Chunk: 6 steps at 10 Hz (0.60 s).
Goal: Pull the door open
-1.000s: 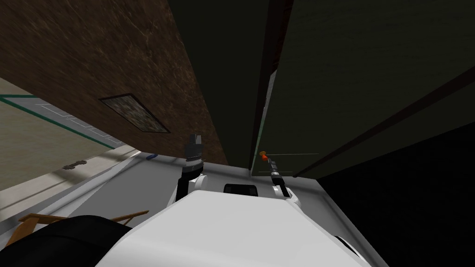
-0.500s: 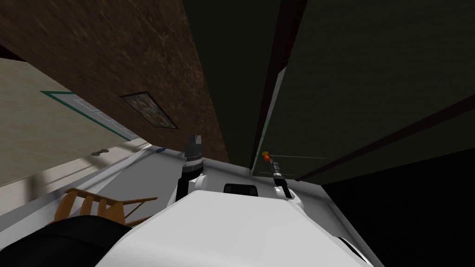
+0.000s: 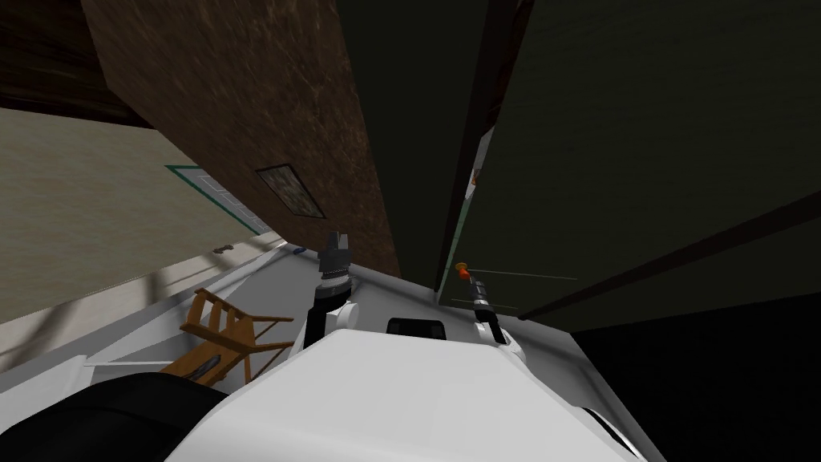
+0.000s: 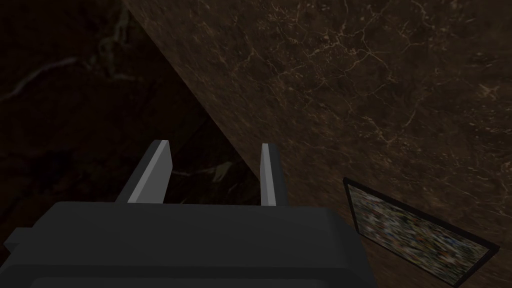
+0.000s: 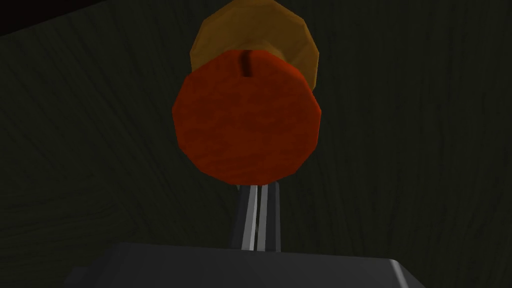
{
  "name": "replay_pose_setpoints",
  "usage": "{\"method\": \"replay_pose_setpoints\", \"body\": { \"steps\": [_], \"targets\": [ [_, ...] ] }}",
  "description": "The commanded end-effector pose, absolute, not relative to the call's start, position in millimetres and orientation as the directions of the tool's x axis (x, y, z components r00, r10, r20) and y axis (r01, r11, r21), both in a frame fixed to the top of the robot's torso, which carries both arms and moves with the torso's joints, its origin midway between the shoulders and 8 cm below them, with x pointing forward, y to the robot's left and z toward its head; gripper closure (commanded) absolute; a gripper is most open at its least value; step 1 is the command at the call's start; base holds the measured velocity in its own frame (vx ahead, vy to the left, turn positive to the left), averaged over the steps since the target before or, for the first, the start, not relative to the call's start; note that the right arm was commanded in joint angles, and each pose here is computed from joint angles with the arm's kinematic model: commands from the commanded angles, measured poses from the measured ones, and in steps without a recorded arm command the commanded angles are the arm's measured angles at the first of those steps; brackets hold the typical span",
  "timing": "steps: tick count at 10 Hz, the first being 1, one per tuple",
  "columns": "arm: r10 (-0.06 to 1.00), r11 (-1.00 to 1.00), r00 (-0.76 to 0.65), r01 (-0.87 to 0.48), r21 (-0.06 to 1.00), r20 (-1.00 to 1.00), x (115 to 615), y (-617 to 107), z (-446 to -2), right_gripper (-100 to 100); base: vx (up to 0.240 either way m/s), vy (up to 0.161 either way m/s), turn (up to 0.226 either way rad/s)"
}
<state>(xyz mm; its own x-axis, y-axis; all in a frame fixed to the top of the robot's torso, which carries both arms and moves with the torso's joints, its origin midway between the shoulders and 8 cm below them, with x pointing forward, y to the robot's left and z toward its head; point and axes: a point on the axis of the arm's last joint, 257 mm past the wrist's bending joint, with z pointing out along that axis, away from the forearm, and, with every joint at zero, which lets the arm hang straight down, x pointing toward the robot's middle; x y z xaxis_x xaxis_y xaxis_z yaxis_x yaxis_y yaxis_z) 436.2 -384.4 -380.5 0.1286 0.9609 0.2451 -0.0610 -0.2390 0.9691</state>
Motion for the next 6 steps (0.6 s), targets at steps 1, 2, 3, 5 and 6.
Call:
{"method": "replay_pose_setpoints", "body": {
  "steps": [1,2,3,5,6],
  "targets": [
    [0.947,-0.287,0.130,-0.070,0.955,0.294,436.1,-384.0,-380.4,-100,-0.054,-0.043,0.035],
    [0.939,-0.312,0.130,-0.075,0.947,0.320,436.1,-383.7,-380.3,-100,-0.021,-0.032,-0.020],
    [0.926,-0.347,0.130,-0.081,0.935,0.355,436.0,-383.4,-380.3,-100,-0.039,0.000,0.023],
    [0.895,-0.418,0.130,-0.095,0.903,0.428,435.9,-382.6,-380.3,-100,-0.057,-0.012,0.039],
    [0.892,-0.423,0.129,-0.096,0.901,0.433,435.9,-382.6,-380.3,-100,-0.050,-0.022,0.046]
  ]
}}
